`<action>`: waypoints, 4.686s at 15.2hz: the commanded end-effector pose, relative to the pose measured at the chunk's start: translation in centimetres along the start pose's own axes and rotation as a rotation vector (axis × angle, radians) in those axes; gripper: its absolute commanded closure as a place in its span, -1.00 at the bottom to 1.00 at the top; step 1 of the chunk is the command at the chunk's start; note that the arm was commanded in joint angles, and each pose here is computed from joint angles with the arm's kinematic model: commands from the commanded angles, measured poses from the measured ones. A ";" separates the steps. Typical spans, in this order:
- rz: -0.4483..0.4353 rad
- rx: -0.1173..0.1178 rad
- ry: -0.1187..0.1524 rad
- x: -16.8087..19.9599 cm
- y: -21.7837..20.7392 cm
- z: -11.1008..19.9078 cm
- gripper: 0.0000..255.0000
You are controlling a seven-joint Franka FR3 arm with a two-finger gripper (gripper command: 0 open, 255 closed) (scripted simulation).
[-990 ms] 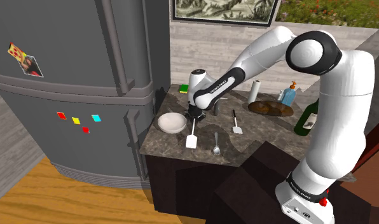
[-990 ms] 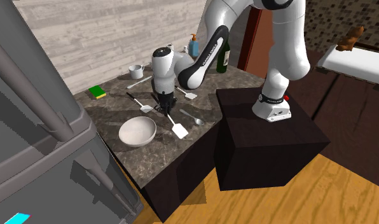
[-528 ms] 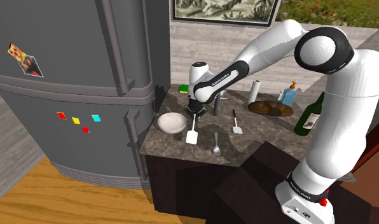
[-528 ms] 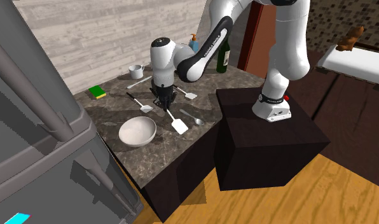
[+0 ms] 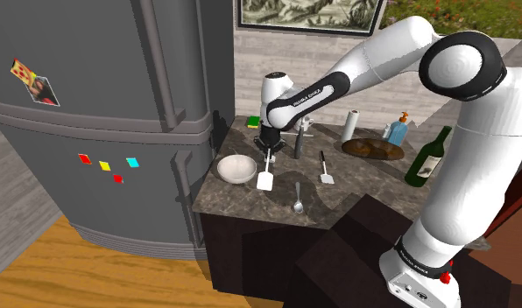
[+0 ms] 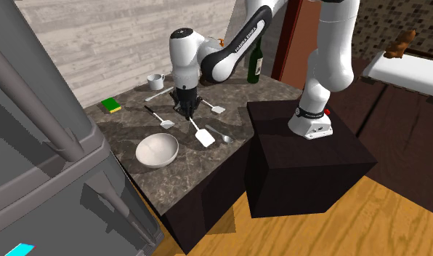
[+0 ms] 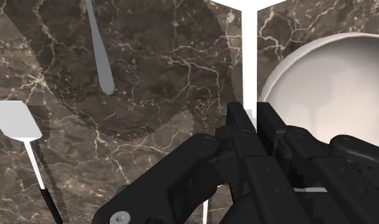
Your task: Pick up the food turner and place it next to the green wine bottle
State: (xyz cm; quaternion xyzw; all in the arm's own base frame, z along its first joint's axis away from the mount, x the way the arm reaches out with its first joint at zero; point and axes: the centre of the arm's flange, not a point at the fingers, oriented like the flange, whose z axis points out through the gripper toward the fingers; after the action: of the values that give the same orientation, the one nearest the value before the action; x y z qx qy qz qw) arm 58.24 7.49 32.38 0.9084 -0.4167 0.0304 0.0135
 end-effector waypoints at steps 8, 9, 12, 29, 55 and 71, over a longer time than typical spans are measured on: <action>0.000 0.000 0.000 0.3 0.0 -4.7 1.00; 0.000 0.000 0.000 0.3 0.0 -5.3 1.00; 0.000 0.000 0.000 0.4 0.0 -6.8 1.00; 0.000 0.000 0.000 1.0 0.0 -15.8 1.00; 0.000 0.000 0.000 5.9 19.3 -20.9 1.00; 0.000 0.000 0.000 10.6 39.8 -20.6 1.00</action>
State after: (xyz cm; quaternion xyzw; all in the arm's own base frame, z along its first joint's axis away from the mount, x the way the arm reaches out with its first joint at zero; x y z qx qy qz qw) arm 34.73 -24.34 53.70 0.9081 -0.4174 0.0304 0.0136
